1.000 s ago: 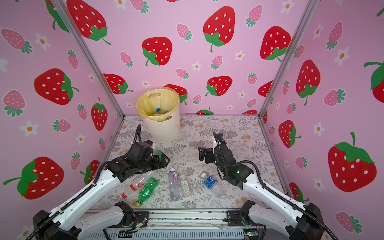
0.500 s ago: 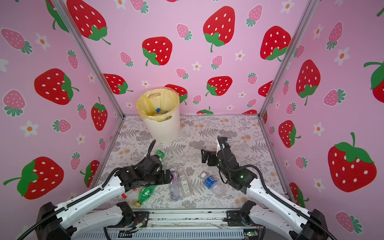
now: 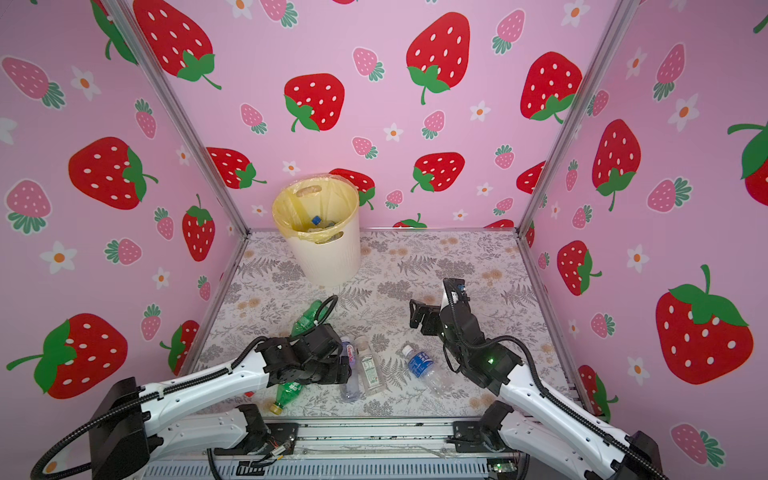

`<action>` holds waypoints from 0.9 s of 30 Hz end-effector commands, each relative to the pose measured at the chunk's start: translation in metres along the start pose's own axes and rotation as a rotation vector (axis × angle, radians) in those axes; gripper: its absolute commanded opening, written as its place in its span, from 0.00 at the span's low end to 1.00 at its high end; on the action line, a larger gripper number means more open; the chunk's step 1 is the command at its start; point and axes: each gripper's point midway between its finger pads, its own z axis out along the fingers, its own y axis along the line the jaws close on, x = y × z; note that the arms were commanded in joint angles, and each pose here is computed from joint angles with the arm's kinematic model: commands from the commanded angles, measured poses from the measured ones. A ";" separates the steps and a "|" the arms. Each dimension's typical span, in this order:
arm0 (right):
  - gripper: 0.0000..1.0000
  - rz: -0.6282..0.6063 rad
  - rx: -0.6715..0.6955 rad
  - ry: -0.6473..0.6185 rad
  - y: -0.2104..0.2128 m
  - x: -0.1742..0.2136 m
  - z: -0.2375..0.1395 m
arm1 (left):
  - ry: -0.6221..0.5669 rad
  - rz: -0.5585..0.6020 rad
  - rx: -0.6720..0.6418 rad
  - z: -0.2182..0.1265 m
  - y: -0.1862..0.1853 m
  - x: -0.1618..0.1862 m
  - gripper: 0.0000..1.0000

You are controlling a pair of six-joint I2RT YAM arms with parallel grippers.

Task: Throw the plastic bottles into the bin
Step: 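Swing the left gripper down onto the clear red-labelled water bottle while the right gripper hovers, then close the left gripper around the red-labelled water bottle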

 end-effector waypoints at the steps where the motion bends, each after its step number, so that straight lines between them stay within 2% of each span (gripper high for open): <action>1: 0.99 0.007 0.027 0.000 -0.005 0.000 0.001 | -0.009 0.023 -0.030 0.003 0.002 -0.002 0.88; 8: 0.99 0.014 0.035 0.003 -0.008 0.004 0.001 | -0.003 0.044 -0.035 0.009 0.000 -0.003 0.86; 12: 0.99 0.012 0.040 0.007 -0.009 0.006 0.002 | 0.000 0.040 -0.081 0.014 0.003 -0.007 0.85; 27: 0.99 0.014 0.054 0.015 -0.014 0.011 0.003 | 0.018 0.043 -0.120 0.026 0.006 -0.007 0.75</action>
